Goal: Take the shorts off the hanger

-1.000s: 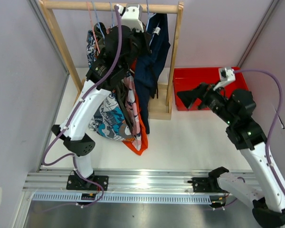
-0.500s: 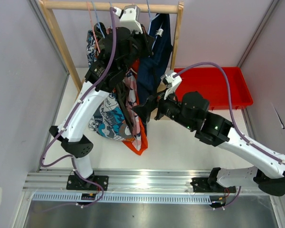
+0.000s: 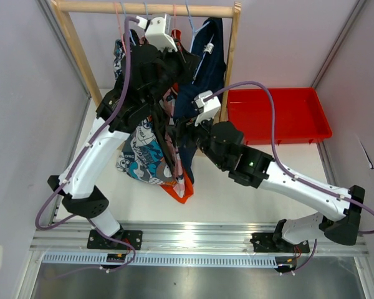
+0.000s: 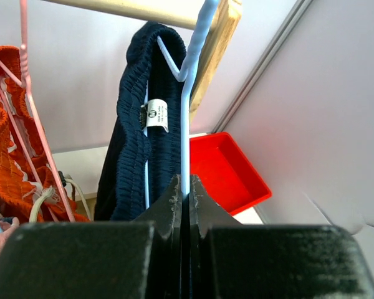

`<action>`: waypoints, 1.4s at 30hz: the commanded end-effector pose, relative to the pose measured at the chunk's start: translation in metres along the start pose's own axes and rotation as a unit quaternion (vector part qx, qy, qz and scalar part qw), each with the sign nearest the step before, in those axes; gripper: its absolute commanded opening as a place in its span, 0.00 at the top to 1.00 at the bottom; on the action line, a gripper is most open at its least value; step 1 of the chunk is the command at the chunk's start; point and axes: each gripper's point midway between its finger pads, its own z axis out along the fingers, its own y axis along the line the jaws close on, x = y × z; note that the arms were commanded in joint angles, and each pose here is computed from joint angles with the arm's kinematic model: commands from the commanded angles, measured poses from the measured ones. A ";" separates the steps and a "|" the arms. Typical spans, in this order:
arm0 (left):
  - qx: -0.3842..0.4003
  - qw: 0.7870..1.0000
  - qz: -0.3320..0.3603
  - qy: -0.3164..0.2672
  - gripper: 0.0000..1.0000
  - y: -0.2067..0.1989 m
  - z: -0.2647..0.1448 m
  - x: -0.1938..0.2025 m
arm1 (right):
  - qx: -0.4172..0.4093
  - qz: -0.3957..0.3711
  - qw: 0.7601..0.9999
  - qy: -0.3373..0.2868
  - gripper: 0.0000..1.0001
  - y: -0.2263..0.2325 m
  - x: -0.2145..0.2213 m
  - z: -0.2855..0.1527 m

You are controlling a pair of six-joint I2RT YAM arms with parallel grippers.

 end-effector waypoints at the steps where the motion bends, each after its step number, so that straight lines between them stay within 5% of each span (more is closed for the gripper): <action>1: 0.053 0.994 -0.046 -0.086 1.00 -0.024 -0.032 -0.063 | 0.018 0.009 0.999 -0.044 0.30 0.002 -0.014 0.008; 2: 0.053 0.994 -0.047 -0.087 1.00 -0.024 -0.033 -0.064 | 0.015 0.002 0.999 -0.042 0.55 0.004 -0.008 0.008; 4: 0.049 0.994 -0.044 -0.086 1.00 -0.022 -0.034 -0.062 | 0.004 -0.003 0.999 -0.046 0.78 0.016 -0.007 0.002; 5: 0.047 0.994 -0.042 -0.086 1.00 -0.021 -0.035 -0.062 | 0.003 -0.007 0.999 -0.043 0.99 0.020 -0.002 -0.001; 15: -0.001 0.994 0.000 -0.112 1.00 0.000 -0.034 -0.068 | -0.036 -0.018 0.999 -0.032 1.00 0.086 0.011 -0.083; 23: -0.042 0.991 0.022 -0.128 1.00 0.023 -0.014 -0.079 | -0.052 -0.028 0.998 0.030 1.00 0.136 0.071 -0.143; 29: -0.048 0.989 0.029 -0.136 1.00 0.029 -0.009 -0.089 | -0.051 -0.020 0.997 0.055 1.00 0.143 0.110 -0.148; 35: -0.028 0.992 0.029 -0.122 1.00 0.023 -0.023 -0.089 | -0.033 -0.027 0.999 0.035 1.00 0.133 0.096 -0.133; 40: 0.033 0.998 0.014 -0.048 1.00 0.007 -0.061 -0.067 | 0.011 -0.029 0.999 -0.007 1.00 0.090 0.054 -0.106; 42: 0.049 0.999 0.007 0.018 1.00 0.007 -0.071 -0.030 | 0.023 -0.026 0.999 -0.025 1.00 0.074 0.034 -0.098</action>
